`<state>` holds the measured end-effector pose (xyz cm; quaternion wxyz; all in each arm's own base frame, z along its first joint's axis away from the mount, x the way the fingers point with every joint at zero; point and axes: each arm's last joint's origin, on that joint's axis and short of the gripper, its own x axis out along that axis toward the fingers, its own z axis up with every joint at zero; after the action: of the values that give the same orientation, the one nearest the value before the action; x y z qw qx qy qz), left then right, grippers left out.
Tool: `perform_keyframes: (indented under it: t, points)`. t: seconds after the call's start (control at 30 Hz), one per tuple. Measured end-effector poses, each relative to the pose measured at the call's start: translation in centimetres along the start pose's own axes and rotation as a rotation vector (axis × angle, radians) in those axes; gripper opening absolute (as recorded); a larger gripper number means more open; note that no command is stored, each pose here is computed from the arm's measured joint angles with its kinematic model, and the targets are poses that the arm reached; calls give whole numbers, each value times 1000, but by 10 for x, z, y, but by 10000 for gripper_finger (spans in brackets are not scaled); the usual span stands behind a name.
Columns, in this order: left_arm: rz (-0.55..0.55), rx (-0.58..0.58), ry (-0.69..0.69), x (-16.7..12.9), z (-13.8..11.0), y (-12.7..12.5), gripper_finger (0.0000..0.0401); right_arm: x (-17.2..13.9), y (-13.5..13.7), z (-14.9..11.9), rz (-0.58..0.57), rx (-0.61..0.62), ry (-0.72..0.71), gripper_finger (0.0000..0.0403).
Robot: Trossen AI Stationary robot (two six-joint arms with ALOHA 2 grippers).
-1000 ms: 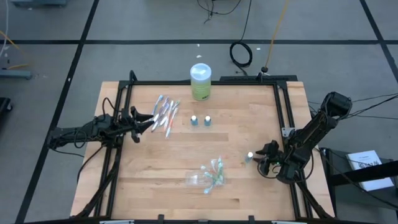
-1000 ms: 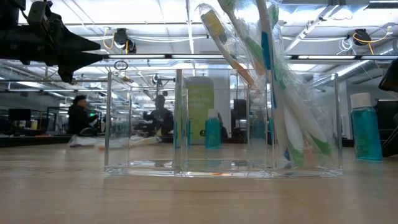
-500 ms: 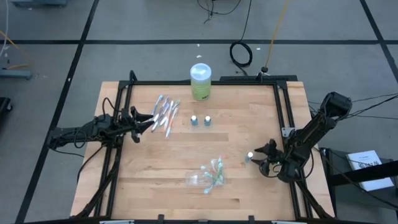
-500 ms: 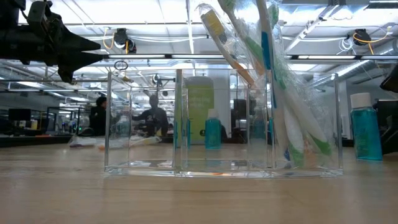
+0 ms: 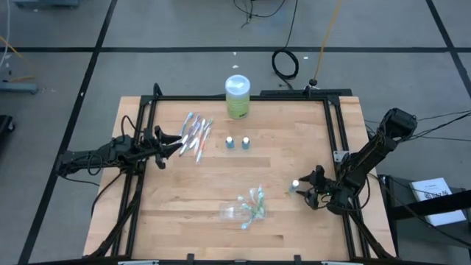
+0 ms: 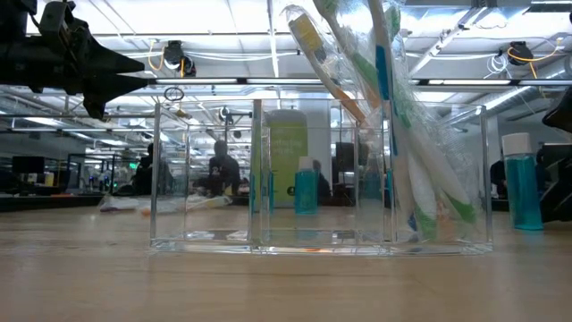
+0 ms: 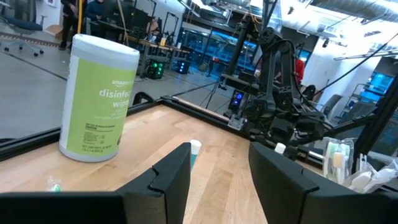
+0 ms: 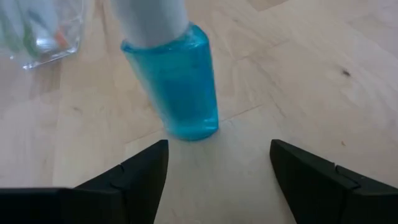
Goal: Pick & Place toothbrushing station
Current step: Put the mouthwash into the transparent organizer
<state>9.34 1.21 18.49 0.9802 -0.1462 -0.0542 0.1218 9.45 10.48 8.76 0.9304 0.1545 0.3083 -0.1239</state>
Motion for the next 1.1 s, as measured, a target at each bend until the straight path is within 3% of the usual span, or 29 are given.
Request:
perform_keyframes:
  t: [0.57, 1.1]
  points:
    - [6, 0, -2, 0, 0, 0, 166, 2, 10, 22, 28, -50, -175, 272]
    - [7, 0, -3, 0, 0, 0, 166, 11, 13, 25, 38, -97, -142, 254]
